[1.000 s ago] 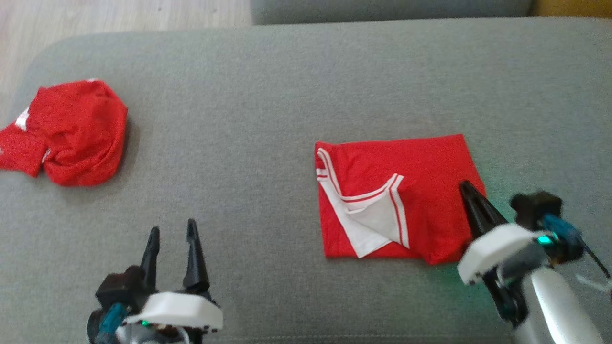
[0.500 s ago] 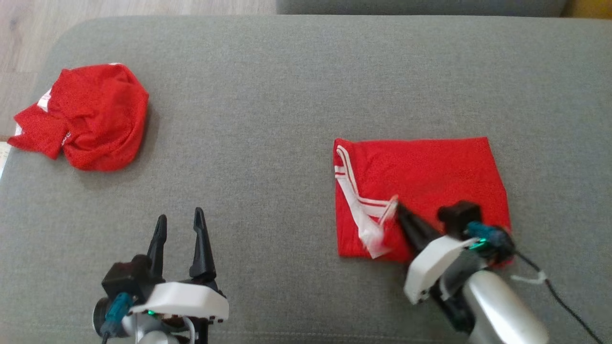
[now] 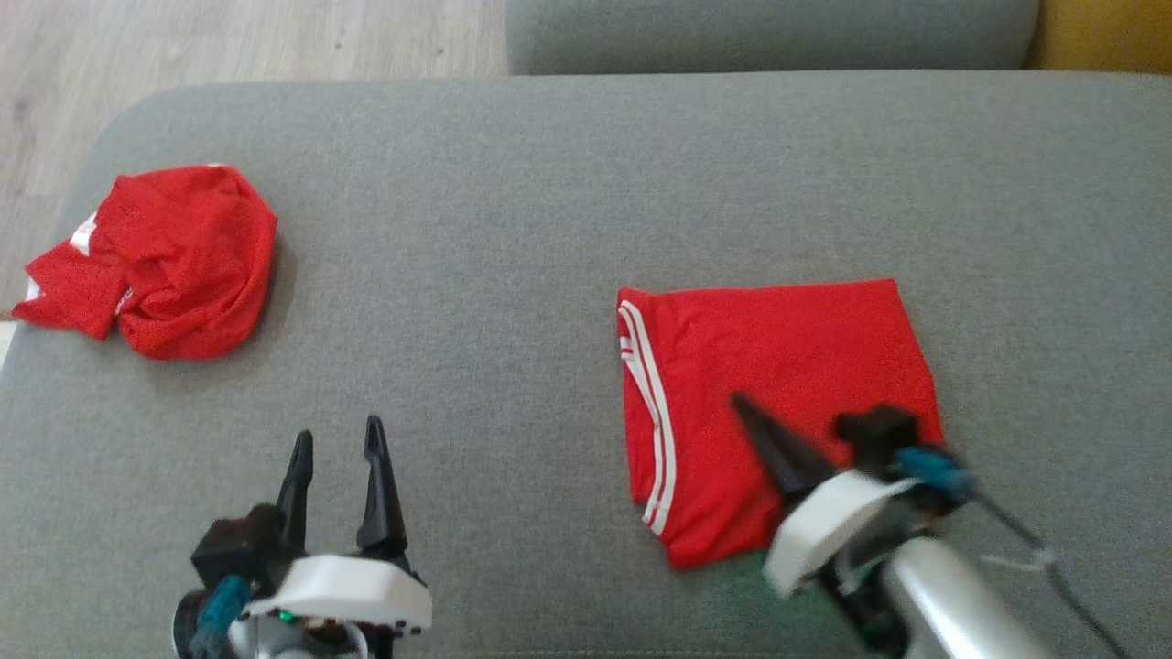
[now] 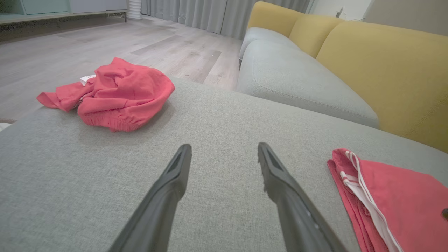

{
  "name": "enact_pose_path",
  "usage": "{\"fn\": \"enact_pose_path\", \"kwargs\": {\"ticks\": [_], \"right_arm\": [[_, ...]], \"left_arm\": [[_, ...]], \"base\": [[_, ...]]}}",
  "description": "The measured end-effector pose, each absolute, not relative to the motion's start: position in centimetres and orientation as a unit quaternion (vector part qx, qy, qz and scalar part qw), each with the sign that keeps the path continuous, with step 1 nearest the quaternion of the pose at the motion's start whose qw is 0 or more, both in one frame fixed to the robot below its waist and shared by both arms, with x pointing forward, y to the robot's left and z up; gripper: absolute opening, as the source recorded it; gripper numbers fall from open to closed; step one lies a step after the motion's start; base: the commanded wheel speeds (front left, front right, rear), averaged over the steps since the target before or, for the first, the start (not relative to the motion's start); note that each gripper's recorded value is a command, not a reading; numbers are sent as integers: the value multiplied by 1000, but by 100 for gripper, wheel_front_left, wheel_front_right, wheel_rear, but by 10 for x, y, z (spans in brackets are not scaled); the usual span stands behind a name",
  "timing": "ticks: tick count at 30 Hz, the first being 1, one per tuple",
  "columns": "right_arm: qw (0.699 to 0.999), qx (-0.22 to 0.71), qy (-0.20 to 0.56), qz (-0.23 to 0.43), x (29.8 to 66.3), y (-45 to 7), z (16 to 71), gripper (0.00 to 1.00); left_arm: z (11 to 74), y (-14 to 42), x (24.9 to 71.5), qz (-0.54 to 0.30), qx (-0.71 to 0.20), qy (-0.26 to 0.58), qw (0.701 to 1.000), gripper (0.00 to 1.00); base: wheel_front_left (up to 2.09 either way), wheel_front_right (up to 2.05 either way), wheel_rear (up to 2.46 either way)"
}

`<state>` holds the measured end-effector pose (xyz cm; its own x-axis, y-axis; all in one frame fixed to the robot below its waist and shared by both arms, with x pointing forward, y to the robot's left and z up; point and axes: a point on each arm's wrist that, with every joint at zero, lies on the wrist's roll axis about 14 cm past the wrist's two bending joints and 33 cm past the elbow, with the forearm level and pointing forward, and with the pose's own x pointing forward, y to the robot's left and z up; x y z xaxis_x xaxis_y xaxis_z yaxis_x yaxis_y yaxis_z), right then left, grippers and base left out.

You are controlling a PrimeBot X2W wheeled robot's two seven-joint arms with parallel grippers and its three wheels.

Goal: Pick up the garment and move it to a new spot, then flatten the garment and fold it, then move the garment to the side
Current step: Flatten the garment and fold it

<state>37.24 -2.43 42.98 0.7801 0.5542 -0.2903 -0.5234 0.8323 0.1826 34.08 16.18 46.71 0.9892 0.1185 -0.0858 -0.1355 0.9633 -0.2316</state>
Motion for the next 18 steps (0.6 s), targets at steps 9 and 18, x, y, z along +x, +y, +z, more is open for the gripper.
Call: {"fn": "enact_pose_path", "kwargs": {"ticks": [9,18], "right_arm": [[989,21,74,130,379,-140,468,100],[996,34,68,43,345,-194,462,100]], "left_arm": [[465,165,323,60,-108,36,992,100],[461,166,303,45,-100,37,993,100]], "base": [[0,0,0],[0,0,0]]}}
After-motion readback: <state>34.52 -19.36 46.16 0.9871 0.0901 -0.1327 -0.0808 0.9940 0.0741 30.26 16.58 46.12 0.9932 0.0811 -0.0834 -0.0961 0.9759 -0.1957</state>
